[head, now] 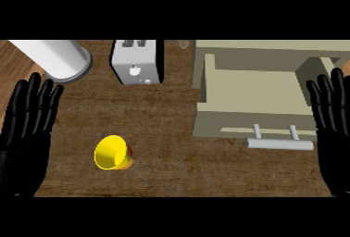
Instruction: Pick up the cup, place it into the drawer and close the drawer
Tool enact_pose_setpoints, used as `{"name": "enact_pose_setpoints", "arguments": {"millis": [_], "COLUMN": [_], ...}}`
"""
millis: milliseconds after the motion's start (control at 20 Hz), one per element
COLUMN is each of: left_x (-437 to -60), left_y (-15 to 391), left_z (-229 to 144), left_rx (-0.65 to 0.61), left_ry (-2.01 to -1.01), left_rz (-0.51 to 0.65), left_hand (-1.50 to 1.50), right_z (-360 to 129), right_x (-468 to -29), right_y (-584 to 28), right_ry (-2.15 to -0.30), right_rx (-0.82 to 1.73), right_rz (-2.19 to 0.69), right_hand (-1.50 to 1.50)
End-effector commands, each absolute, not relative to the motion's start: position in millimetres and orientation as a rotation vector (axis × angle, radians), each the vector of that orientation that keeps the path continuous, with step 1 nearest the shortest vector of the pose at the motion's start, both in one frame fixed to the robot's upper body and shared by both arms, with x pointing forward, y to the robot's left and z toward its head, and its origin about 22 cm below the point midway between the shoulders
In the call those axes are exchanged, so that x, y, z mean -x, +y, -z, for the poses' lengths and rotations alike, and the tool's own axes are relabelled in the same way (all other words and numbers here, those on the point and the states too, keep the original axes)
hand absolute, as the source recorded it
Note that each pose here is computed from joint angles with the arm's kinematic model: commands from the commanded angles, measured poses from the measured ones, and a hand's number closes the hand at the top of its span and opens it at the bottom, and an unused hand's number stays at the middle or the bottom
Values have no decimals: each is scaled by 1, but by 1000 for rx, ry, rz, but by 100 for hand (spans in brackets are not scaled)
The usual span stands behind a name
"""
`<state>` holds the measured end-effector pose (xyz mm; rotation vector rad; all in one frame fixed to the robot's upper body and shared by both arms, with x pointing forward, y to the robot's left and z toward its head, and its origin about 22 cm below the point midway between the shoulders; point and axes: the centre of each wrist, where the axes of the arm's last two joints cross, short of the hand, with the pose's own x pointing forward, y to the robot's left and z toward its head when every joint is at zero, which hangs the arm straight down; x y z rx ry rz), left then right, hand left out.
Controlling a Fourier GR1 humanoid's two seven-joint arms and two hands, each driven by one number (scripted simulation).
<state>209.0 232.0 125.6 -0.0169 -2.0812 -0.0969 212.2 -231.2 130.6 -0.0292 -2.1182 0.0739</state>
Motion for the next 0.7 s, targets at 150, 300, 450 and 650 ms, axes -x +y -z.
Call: {"name": "enact_pose_setpoints", "arguments": {"millis": [150, 300, 450, 650], "left_x": [-187, -182, -180, -176], "left_y": [202, 187, 168, 155], "left_z": [-121, -113, -107, -103], "left_rx": [-184, -96, -93, -90], "left_ry": [-2105, -1988, -2000, -2005], "left_rz": [17, -196, -204, -225], "left_hand": [-150, -150, -150, -150], "right_z": [-122, -137, -111, -134], "right_x": [-222, -211, -203, -224], "right_y": [-235, -221, -222, -218], "right_ry": [-2098, -2011, -1985, -2001], "right_rx": [-12, -137, -147, -116], "right_rz": [-123, -134, -111, -114], "right_hand": [-150, -150, -150, -150]}}
